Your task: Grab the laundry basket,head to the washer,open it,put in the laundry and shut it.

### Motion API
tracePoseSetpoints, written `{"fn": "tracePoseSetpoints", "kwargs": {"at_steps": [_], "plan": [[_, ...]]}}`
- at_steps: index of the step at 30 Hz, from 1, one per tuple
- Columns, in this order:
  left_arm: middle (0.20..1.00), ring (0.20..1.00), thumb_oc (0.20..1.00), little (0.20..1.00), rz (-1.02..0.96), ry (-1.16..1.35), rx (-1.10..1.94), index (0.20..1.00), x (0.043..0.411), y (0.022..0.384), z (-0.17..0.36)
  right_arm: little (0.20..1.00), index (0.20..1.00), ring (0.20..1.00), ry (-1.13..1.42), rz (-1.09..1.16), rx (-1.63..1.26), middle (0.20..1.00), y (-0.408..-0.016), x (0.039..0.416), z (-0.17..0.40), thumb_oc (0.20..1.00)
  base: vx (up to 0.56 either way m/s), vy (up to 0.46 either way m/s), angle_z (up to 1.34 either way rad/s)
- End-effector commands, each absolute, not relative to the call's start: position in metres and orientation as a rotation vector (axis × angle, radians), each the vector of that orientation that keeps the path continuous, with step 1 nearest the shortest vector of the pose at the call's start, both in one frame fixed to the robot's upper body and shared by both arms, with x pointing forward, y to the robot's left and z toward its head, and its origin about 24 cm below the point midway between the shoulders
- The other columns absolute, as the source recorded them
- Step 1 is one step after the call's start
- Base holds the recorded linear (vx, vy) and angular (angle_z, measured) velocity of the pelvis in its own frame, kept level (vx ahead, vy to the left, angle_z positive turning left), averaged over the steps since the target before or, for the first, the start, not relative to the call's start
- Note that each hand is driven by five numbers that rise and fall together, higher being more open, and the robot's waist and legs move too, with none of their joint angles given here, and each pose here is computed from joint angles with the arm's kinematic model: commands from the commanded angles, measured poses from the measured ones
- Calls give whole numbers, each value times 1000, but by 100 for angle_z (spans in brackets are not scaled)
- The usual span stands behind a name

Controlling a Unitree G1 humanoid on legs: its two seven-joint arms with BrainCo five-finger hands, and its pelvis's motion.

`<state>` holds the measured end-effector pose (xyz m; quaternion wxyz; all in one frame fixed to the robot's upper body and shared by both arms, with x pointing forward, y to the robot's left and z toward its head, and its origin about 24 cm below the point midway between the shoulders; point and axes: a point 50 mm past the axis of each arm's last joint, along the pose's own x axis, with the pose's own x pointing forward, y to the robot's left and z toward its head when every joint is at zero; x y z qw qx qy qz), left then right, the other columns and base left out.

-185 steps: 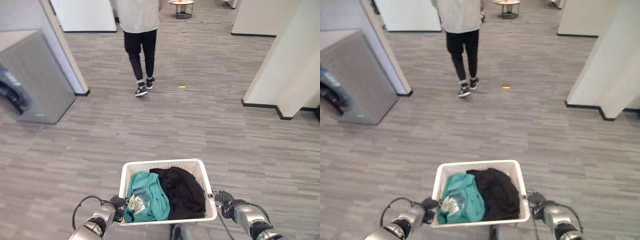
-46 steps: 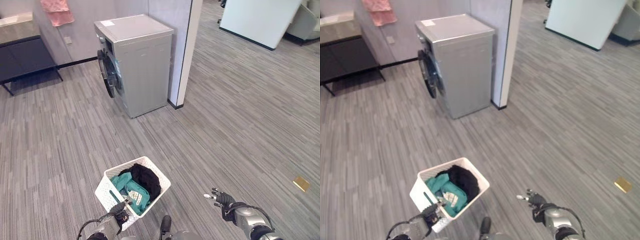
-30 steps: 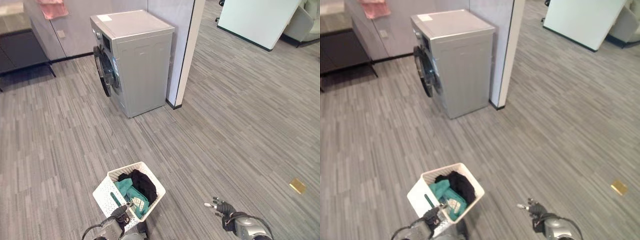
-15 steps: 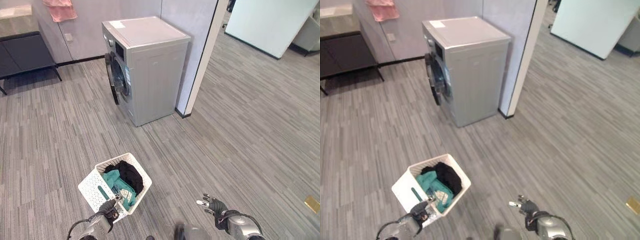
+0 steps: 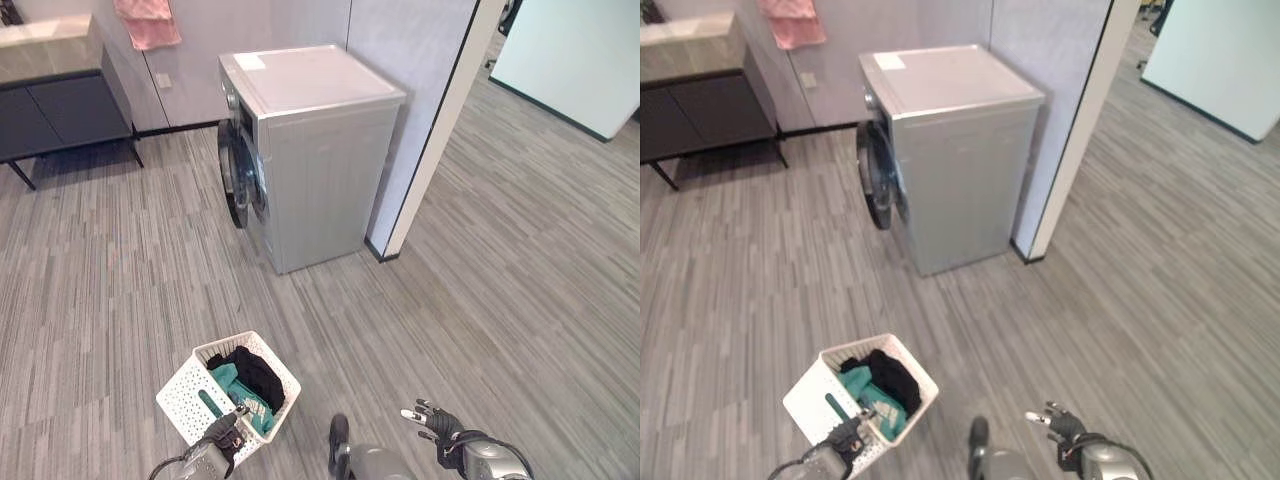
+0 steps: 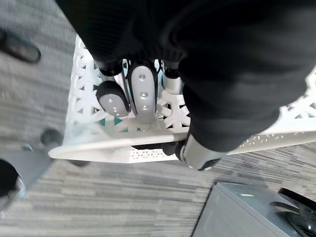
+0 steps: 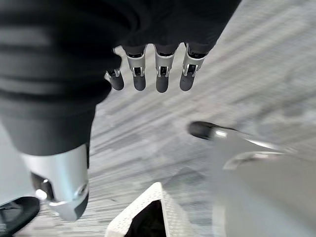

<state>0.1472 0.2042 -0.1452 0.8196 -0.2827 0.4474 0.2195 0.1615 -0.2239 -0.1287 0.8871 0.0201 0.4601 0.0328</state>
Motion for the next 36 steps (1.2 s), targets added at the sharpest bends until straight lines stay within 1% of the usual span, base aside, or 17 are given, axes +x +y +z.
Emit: {"fn": "tracePoseSetpoints", "kwargs": {"at_steps": [1,7,10,13,15,23,28,33,36], "plan": [[200,200,200,200,396,696,-634,200,202,213,-113,1000,1000,1000,935,66,-25,1000,-236,161,-125,1000,254,-287,-22],[200,200,200,200,391,691,-656,200,213,204,-110,1000,1000,1000,916,61,-45,1000,-239,169,-121,1000,151,-16,-6],[200,200,200,200,378,664,-646,200,215,203,-108,1000,1000,1000,897,93,-70,1000,-235,173,-118,1000,231,225,13],[200,200,200,200,396,646,-677,200,211,204,-108,1000,1000,1000,849,143,-120,1000,-229,188,-111,1000,334,255,-79],[200,200,200,200,397,654,-672,200,210,204,-109,1000,1000,1000,844,147,-125,1000,-229,189,-111,1000,276,267,-70],[200,200,200,200,349,641,-602,200,219,208,-102,1000,1000,1000,856,146,-50,1000,-219,178,-117,1000,280,332,-16],[200,200,200,200,334,599,-571,200,227,217,-92,1000,1000,1000,848,203,-49,1000,-206,183,-117,1000,254,439,-7],[200,200,200,200,312,591,-556,200,226,217,-90,1000,1000,1000,850,198,-22,1000,-207,180,-117,1000,217,224,33],[200,200,200,200,269,547,-549,200,229,213,-82,1000,1000,1000,854,171,-21,1000,-213,178,-117,1000,387,87,11]]}}
